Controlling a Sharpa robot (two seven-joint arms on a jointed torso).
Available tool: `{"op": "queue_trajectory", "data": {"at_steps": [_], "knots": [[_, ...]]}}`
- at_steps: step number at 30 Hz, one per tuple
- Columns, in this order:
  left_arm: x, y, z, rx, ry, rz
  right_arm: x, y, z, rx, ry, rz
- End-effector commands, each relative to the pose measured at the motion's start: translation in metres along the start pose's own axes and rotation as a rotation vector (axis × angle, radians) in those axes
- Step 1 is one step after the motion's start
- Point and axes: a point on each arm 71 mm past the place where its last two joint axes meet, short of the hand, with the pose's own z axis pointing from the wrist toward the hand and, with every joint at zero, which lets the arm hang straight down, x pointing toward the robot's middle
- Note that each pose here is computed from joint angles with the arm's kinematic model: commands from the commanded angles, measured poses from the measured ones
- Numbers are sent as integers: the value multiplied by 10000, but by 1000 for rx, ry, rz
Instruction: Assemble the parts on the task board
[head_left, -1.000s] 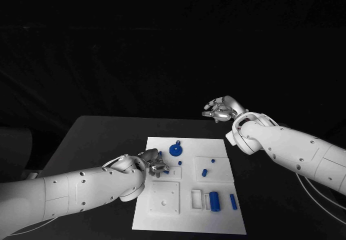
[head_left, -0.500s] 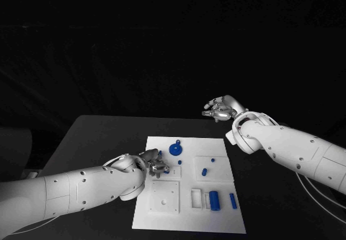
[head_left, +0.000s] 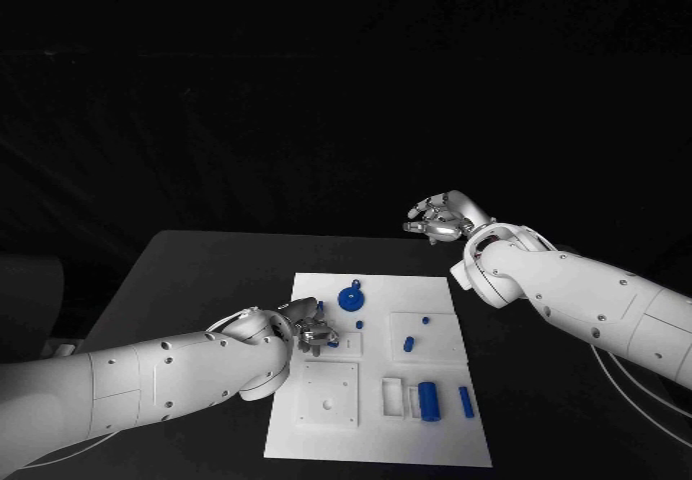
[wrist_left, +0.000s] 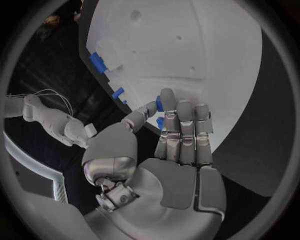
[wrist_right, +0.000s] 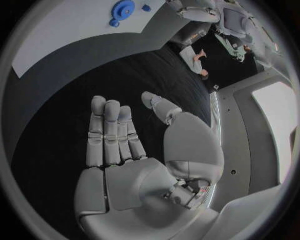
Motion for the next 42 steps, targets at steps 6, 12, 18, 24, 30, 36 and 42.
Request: {"op": "queue_trajectory", "data": {"at_steps": [6, 12, 18, 24, 30, 36, 42], "knots": [[50, -11, 5, 1, 29, 6, 15, 3, 2, -1, 15, -1], [58, -27, 8, 4, 34, 5, 18, 4, 2, -1, 17, -1], [65, -31, 9, 3, 41, 6, 17, 0, 2, 1, 18, -1], [61, -31, 15, 3, 36, 5, 19, 0, 3, 2, 20, -1], [55, -34, 20, 3, 27, 2, 20, -3, 2, 3, 22, -2], [56, -38, 21, 2, 27, 2, 27, -9, 2, 6, 26, -2], [65, -49, 25, 3, 36, 1, 29, -12, 1, 7, 27, -2]]}}
